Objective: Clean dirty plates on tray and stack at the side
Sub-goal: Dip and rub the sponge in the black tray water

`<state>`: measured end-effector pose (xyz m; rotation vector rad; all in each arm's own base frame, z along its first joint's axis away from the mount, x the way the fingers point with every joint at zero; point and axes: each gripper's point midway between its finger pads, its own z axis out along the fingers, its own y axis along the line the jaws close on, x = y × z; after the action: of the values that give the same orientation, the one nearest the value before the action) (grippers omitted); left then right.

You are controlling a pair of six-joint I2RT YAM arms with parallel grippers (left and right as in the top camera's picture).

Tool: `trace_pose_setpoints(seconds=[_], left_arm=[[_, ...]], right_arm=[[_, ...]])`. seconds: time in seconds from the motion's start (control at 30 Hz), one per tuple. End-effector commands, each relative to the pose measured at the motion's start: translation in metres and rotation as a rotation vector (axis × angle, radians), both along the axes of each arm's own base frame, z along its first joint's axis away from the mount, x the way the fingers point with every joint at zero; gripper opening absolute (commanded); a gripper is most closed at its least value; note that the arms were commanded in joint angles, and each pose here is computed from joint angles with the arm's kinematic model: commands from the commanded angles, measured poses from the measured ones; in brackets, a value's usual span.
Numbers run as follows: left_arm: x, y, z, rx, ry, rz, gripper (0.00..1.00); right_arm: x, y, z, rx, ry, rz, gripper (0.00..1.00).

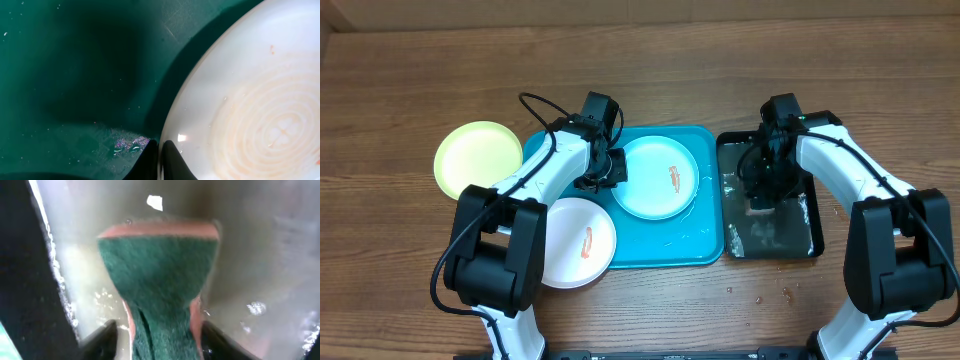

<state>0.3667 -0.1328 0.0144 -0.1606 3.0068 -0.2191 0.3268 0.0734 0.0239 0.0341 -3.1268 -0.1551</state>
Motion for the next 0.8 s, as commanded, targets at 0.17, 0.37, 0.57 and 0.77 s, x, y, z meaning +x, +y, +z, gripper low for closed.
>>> trace_pose_setpoints(seconds=[0.17, 0.37, 0.57, 0.77], left_arm=[[-0.004, 0.007, -0.004, 0.024, 0.014, 0.028, 0.06], [-0.004, 0.008, -0.005, 0.027, 0.013, 0.028, 0.06], [-0.004, 0.008, -0.005, 0.027, 0.014, 0.028, 0.06], [-0.004, 0.008, -0.005, 0.027, 0.013, 0.028, 0.06]], right_arm=[[0.0, -0.001, -0.005, 0.004, -0.014, -0.007, 0.18], [0.007, 0.0, 0.0, 0.006, -0.032, -0.01, 0.61], [-0.006, 0.001, -0.011, 0.004, 0.002, -0.006, 0.26], [-0.005, -0.004, -0.006, -0.002, 0.007, -0.02, 0.57]])
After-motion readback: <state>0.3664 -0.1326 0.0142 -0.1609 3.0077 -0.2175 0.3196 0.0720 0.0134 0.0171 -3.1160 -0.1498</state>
